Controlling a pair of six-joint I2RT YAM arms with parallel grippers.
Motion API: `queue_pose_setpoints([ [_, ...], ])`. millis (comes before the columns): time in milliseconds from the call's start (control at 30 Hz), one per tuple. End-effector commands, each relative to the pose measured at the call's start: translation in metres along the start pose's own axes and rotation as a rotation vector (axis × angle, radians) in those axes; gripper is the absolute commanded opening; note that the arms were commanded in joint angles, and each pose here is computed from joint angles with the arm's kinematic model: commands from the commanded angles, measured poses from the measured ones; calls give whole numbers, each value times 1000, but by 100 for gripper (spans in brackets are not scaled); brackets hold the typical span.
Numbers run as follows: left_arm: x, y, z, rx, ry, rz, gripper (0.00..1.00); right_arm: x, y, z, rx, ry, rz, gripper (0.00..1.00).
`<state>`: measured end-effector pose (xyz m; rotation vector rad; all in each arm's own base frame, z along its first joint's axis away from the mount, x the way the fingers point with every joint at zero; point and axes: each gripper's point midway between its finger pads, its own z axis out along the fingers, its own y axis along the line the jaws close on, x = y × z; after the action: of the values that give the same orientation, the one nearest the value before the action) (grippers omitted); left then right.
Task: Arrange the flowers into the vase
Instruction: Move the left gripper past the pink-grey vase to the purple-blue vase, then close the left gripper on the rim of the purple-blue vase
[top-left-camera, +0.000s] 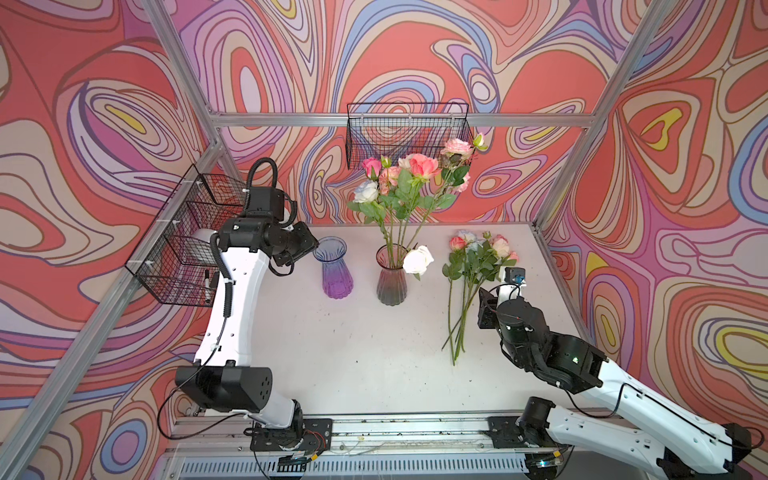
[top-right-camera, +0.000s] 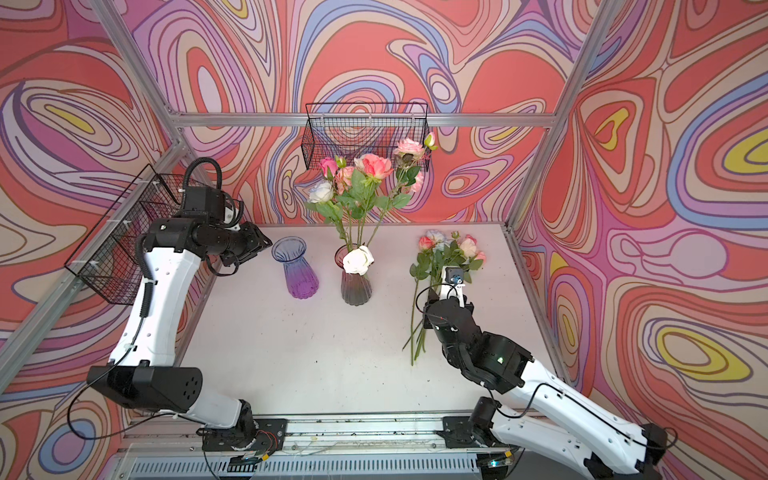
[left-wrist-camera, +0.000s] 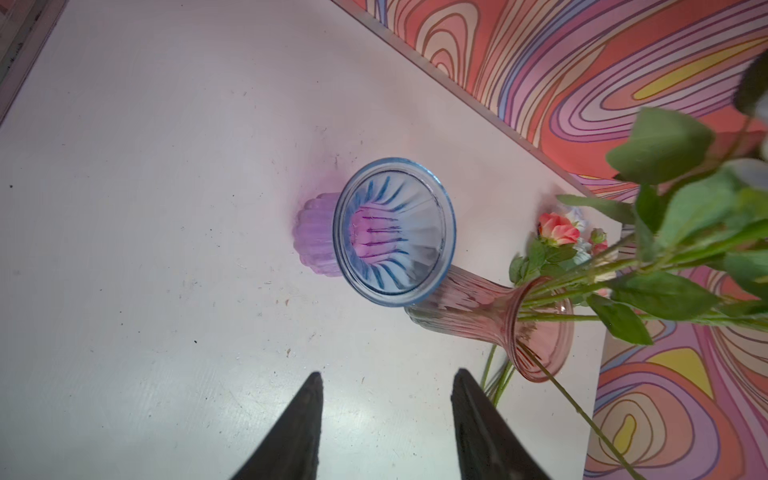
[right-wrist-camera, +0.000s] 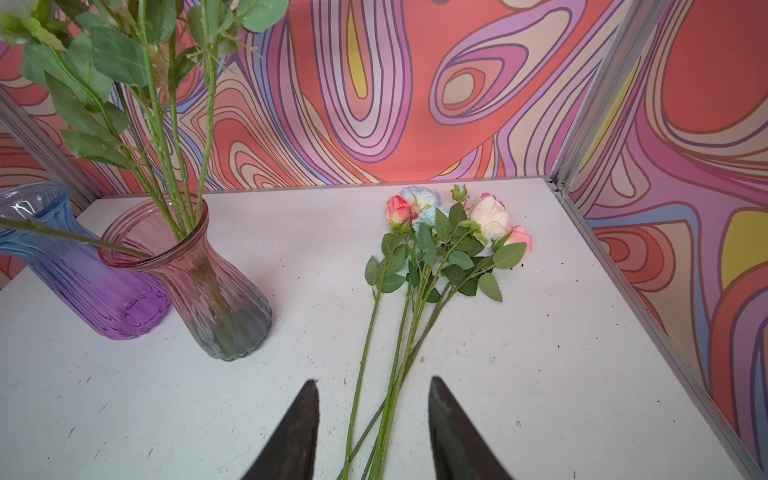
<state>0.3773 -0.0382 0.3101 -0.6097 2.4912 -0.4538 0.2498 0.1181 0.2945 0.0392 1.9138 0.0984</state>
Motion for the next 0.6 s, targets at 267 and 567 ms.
queue_pose_setpoints([
  [267,-12,30,66,-157,104,81,44,-5,-10,-9,15,-12,14,45],
  [567,-15,27,103,-125,155,108,30,-5,-16,-11,42,-4,10,45],
])
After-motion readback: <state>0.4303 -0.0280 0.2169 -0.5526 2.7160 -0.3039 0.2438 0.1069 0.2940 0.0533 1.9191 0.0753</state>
